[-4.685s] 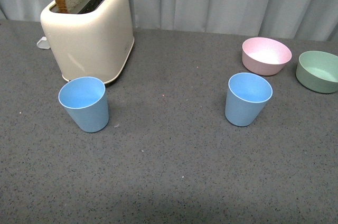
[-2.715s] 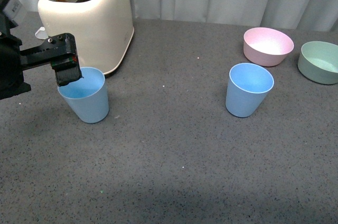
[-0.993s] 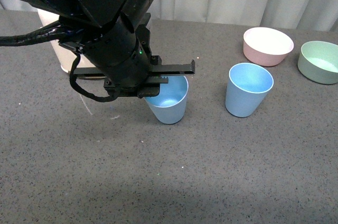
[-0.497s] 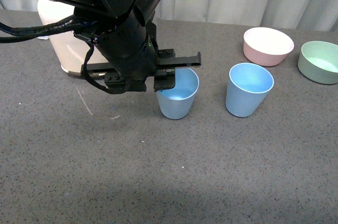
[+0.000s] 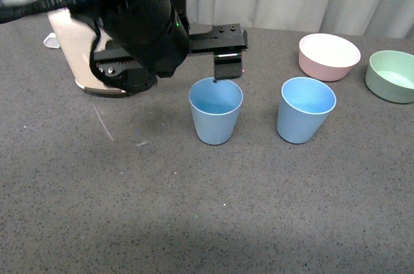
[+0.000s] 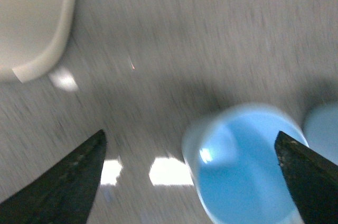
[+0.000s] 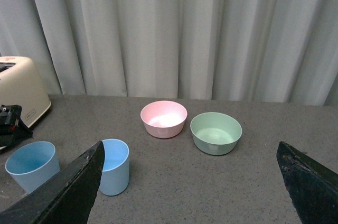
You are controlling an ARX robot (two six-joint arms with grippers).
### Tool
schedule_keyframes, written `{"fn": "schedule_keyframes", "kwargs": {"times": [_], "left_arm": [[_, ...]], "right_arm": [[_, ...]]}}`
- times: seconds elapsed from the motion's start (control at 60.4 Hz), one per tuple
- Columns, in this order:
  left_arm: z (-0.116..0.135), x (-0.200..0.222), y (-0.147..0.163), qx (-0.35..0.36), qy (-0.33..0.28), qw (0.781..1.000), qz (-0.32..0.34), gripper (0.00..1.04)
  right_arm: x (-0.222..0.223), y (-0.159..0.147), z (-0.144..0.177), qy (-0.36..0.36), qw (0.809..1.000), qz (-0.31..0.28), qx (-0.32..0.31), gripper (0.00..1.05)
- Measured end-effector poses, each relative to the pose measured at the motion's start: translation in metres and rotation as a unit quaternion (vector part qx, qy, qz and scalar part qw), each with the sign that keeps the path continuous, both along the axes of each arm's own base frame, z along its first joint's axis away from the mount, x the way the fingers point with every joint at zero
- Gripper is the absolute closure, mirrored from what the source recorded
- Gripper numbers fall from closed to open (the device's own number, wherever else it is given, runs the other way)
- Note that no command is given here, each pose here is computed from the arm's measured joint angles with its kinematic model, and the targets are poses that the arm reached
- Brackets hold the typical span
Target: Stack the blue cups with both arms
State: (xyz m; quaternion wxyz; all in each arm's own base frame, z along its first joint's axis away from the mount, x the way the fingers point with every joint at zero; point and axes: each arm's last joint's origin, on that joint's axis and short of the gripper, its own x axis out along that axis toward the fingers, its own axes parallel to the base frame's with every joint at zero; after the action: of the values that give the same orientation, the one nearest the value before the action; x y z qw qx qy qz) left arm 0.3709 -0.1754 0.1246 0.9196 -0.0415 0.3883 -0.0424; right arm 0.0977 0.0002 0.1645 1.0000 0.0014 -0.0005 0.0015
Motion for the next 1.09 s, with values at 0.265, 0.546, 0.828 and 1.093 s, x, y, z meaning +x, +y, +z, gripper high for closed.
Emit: {"fn": "schedule_keyframes", "kwargs": {"times": [0.265, 0.546, 0.828, 1.093], "left_arm": [[0.014, -0.065, 0.076, 0.026, -0.368, 0.928, 0.045, 0.57], [0.023, -0.126, 0.124, 0.036, -0.377, 0.924, 0.04, 1.01], [0.037, -0.168, 0.149, 0.039, -0.383, 0.922, 0.044, 1.01], [0.037, -0.195, 0.16, 0.038, -0.382, 0.922, 0.041, 1.01]], "right_arm": [[0.0, 0.0, 0.0, 0.0, 1.0, -0.001, 0.0, 0.1], [0.0, 0.0, 0.0, 0.0, 1.0, 0.0, 0.0, 0.1], [0.0, 0.0, 0.0, 0.0, 1.0, 0.0, 0.0, 0.1], [0.0, 0.0, 0.0, 0.0, 1.0, 0.0, 0.0, 0.1]]}}
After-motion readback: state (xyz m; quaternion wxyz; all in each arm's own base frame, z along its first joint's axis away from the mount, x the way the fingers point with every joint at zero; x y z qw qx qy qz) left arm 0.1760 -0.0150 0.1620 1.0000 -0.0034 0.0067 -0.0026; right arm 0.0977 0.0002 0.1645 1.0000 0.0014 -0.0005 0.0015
